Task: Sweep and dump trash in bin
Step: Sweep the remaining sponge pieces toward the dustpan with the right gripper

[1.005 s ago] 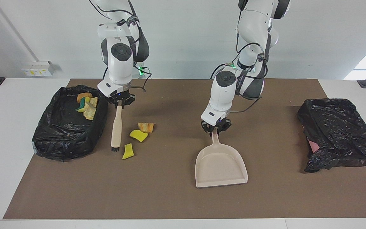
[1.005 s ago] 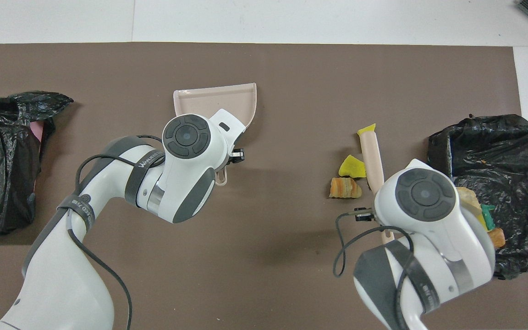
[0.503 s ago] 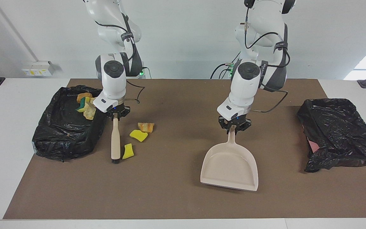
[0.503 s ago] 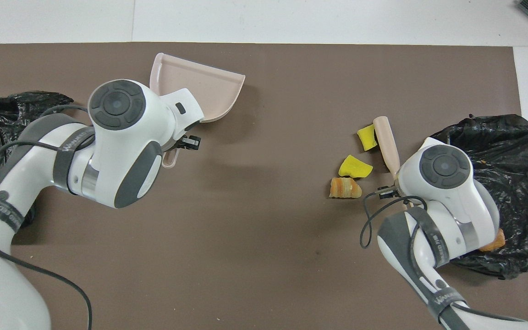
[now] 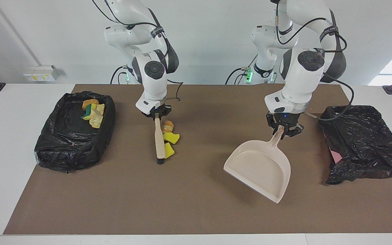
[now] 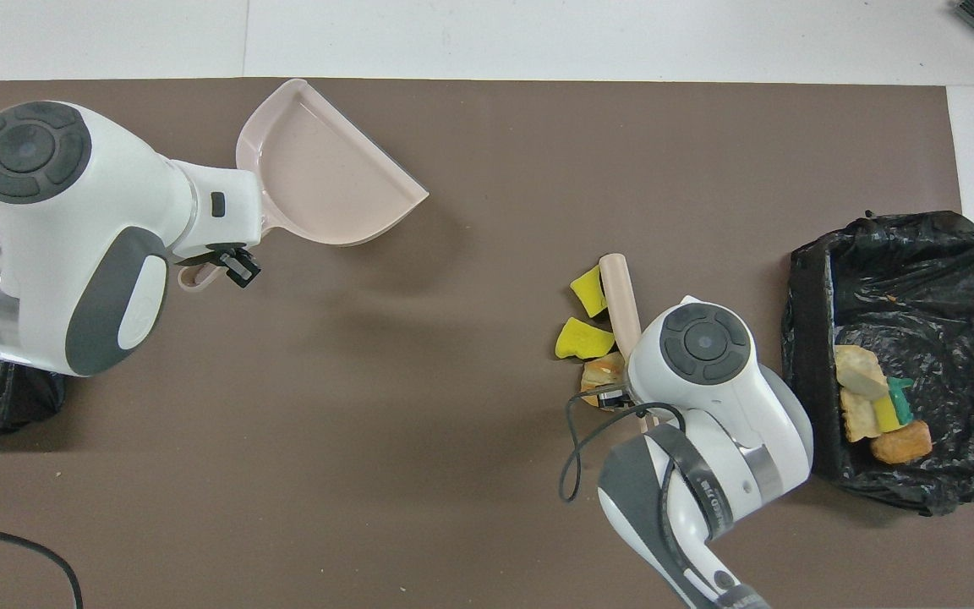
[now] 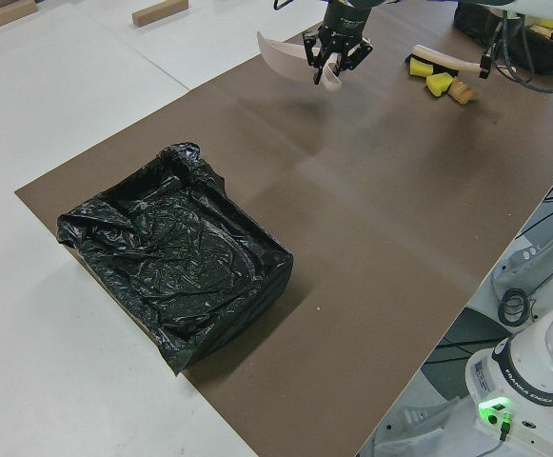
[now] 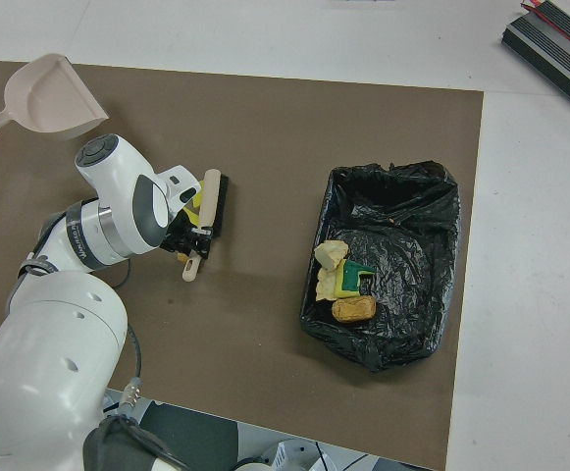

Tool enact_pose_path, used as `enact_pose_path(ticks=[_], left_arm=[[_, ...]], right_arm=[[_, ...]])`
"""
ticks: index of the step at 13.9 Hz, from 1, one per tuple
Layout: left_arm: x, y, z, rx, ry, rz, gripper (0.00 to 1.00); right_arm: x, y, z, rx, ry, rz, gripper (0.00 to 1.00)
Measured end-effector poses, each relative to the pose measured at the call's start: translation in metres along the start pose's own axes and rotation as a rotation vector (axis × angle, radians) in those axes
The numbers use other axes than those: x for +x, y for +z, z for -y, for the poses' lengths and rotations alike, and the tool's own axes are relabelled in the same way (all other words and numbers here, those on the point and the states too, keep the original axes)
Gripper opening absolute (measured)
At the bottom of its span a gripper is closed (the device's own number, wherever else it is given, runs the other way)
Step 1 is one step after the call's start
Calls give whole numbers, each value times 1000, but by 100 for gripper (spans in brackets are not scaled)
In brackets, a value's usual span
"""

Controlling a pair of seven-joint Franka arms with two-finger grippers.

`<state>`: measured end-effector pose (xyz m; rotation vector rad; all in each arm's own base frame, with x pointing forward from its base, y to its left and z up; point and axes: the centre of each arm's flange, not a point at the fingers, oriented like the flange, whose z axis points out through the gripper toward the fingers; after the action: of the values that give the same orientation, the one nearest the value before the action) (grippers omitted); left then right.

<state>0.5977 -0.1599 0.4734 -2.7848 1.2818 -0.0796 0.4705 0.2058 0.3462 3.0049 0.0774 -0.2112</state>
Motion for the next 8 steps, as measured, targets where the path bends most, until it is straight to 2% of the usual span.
enact_pose_path(ticks=[3, 5, 8], left_arm=[[-8, 5, 6, -18, 212, 24, 32], [-14, 15, 4, -44, 321, 49, 32], [-14, 42, -22, -79, 423, 104, 32]], right_arm=[[-5, -14, -15, -37, 131, 44, 27], [-10, -22, -38, -76, 162, 62, 27], [-34, -9, -45, -111, 151, 83, 27]])
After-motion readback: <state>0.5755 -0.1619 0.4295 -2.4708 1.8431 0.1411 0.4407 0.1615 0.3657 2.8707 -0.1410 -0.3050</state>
